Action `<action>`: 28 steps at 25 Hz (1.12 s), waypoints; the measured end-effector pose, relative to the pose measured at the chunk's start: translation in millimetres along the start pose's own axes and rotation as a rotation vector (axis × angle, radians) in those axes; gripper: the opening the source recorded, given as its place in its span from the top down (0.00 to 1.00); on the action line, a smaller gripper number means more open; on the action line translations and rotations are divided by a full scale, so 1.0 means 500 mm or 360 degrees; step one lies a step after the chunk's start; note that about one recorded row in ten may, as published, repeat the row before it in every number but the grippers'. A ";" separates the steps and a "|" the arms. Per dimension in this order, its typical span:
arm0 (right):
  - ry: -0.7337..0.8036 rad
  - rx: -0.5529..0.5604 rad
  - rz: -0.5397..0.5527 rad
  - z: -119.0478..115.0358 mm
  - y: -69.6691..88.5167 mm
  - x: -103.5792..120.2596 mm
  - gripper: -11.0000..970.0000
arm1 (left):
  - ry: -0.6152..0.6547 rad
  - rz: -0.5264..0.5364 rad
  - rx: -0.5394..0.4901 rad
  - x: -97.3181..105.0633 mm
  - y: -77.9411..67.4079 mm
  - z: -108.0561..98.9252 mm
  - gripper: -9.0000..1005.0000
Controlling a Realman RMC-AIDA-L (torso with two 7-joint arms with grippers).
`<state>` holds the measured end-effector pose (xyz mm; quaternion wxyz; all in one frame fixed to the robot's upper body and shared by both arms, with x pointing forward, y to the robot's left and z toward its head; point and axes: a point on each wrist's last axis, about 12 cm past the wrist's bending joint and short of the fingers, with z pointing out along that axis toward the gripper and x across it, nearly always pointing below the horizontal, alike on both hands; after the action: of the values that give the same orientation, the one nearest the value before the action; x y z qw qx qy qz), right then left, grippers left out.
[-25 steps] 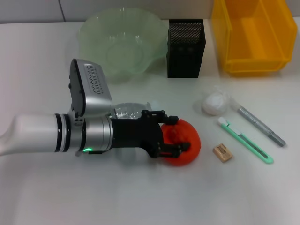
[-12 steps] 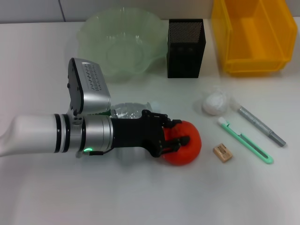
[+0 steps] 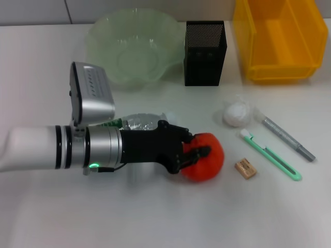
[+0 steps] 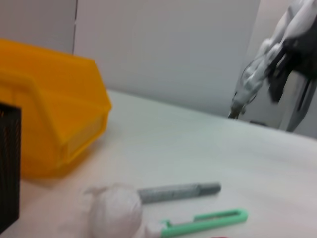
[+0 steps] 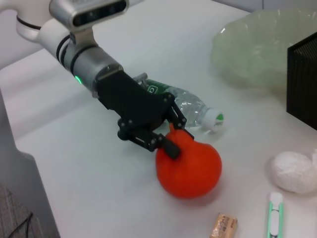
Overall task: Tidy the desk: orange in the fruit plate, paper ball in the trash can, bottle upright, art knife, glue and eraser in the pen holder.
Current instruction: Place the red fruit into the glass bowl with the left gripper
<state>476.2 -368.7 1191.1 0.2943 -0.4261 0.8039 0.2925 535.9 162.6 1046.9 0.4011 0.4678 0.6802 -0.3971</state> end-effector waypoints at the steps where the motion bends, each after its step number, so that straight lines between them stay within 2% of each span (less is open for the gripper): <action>1: -0.0003 -0.0003 -0.0004 0.001 0.000 0.001 0.14 | -0.0022 -0.0010 0.0016 -0.006 -0.001 -0.003 0.68; 3: -0.0012 -0.0015 -0.0006 0.005 0.000 0.003 0.14 | -0.0082 -0.0033 0.0042 -0.025 0.001 -0.011 0.72; 4: -0.0027 -0.0037 -0.0006 0.012 0.000 0.007 0.14 | -0.0156 -0.0047 0.0032 -0.049 0.011 -0.028 0.74; 6: -0.0036 -0.0047 -0.0008 0.014 0.000 0.009 0.14 | -0.0185 -0.0049 0.0017 -0.058 0.017 -0.036 0.75; 9: -0.0080 -0.0089 -0.0029 0.030 0.000 0.016 0.14 | -0.0317 -0.0060 -0.0109 -0.108 0.056 -0.082 0.78; 10: -0.0080 -0.0089 -0.0029 0.030 0.000 0.016 0.14 | -0.0317 -0.0060 -0.0109 -0.108 0.056 -0.082 0.79; 13: -0.0105 -0.0112 -0.0037 0.041 -0.002 0.019 0.14 | -0.0374 -0.0057 -0.0230 -0.135 0.085 -0.101 0.82; 14: -0.0117 -0.0120 -0.0043 0.046 -0.003 0.018 0.14 | -0.0363 -0.0061 -0.0333 -0.147 0.106 -0.100 0.83; 15: -0.0117 -0.0120 -0.0043 0.046 -0.003 0.018 0.14 | -0.0363 -0.0061 -0.0333 -0.147 0.106 -0.100 0.83; 17: -0.0140 -0.0138 -0.0057 0.060 -0.006 0.016 0.14 | -0.0295 -0.0073 -0.0512 -0.159 0.137 -0.082 0.84; 21: -0.0179 -0.0176 -0.0076 0.081 -0.010 0.011 0.14 | -0.0245 -0.0080 -0.0637 -0.172 0.158 -0.064 0.86; 22: -0.0182 -0.0185 -0.0076 0.085 -0.011 0.010 0.14 | -0.0230 -0.0124 -0.0745 -0.181 0.175 -0.057 0.86; 27: -0.0193 -0.0205 -0.0077 0.093 -0.013 0.007 0.14 | -0.0226 -0.0158 -0.0818 -0.184 0.185 -0.057 0.89; 28: -0.0194 -0.0204 -0.0079 0.094 -0.013 0.007 0.14 | -0.0225 -0.0187 -0.0935 -0.184 0.200 -0.063 0.90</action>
<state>490.6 -339.7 1156.2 0.3222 -0.4453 0.7532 0.3614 648.1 187.1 1126.3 0.5418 0.2628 0.7622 -0.2375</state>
